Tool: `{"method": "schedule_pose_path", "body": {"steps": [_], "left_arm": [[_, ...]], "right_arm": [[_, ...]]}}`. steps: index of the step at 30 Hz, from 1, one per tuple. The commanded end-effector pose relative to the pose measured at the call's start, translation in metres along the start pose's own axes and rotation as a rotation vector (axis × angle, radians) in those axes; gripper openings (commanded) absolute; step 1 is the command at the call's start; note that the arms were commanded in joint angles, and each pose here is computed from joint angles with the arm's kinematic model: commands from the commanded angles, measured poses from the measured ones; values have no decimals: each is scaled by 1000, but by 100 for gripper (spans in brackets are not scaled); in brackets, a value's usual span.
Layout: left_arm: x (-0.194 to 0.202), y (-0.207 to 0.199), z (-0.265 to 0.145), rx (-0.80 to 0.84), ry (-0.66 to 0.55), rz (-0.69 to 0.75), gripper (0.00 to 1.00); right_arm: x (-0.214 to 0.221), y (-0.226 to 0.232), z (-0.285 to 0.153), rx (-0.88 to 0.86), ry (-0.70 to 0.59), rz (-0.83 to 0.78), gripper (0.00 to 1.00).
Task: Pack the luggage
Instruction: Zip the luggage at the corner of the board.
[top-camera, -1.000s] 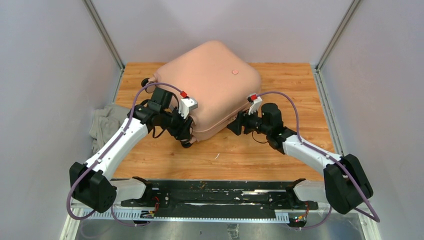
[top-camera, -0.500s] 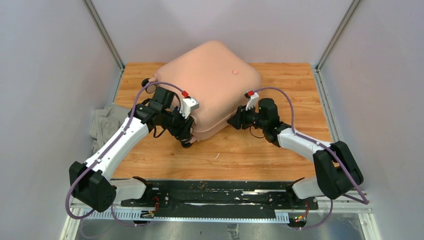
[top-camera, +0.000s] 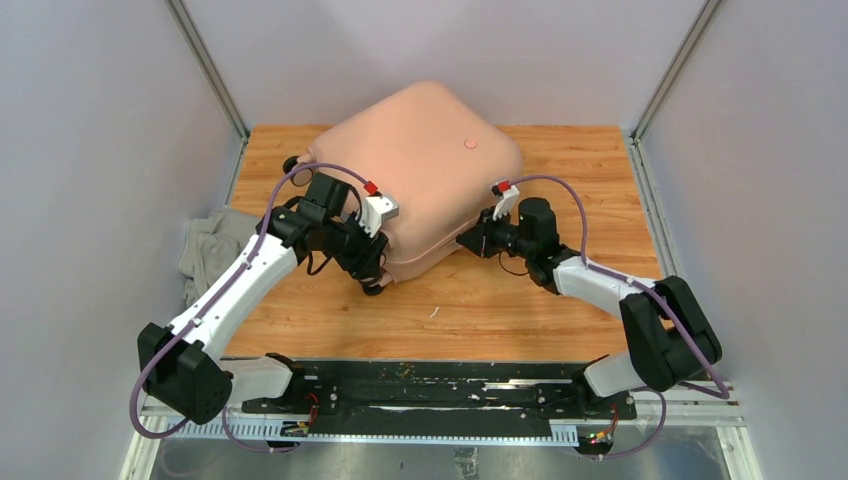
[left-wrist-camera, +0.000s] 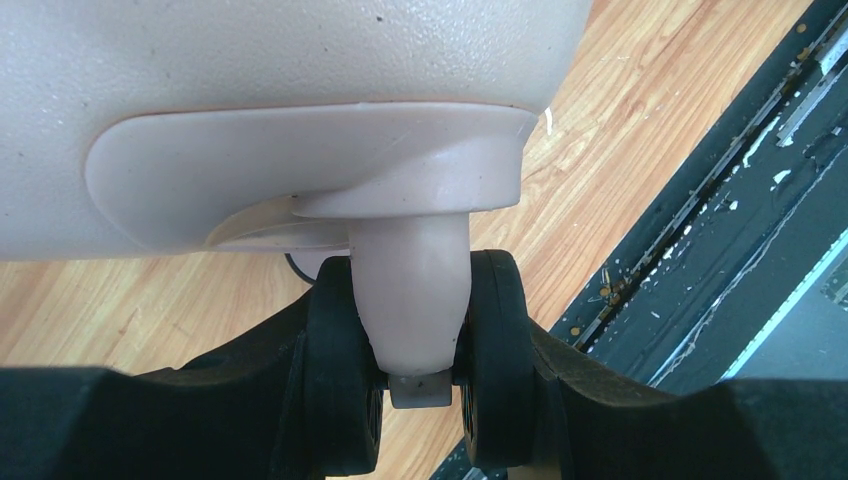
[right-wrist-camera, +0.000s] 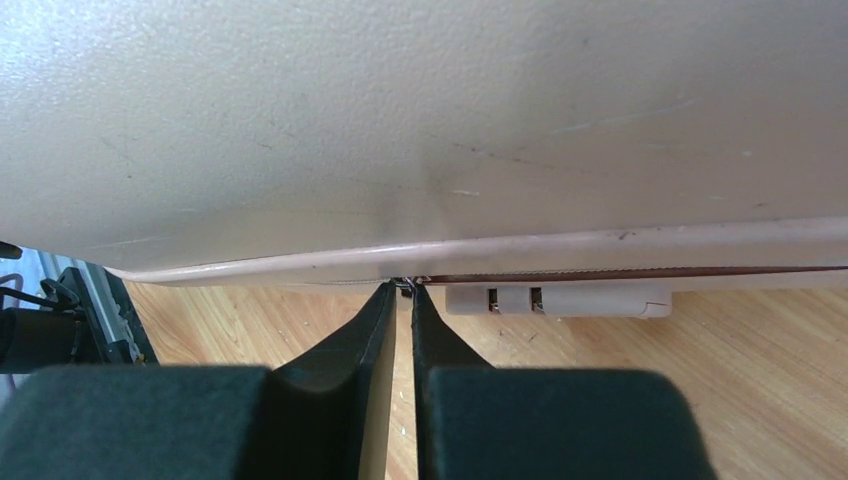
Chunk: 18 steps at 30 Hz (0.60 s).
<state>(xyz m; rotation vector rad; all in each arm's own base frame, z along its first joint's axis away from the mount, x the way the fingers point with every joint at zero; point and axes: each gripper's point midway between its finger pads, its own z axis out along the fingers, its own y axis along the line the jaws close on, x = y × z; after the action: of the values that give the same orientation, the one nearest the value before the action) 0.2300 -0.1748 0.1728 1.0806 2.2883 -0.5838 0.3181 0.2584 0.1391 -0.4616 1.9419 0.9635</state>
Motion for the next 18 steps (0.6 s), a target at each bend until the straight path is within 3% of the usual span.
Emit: {"method": "schedule_pose_path", "body": {"steps": [1,5,18], "left_arm": [[-62,-12,-24,27,-207,150,0],[-62,-13,-25,27,-212,153,0],[-65,-16,-22,38,-207,161,0]], "right_arm": [[-12,0,-1,-1,-61,-4,7],[-7,-1,-1,-2,-54,3,0],[-5,20,-3,1,-57,-58,0]]}}
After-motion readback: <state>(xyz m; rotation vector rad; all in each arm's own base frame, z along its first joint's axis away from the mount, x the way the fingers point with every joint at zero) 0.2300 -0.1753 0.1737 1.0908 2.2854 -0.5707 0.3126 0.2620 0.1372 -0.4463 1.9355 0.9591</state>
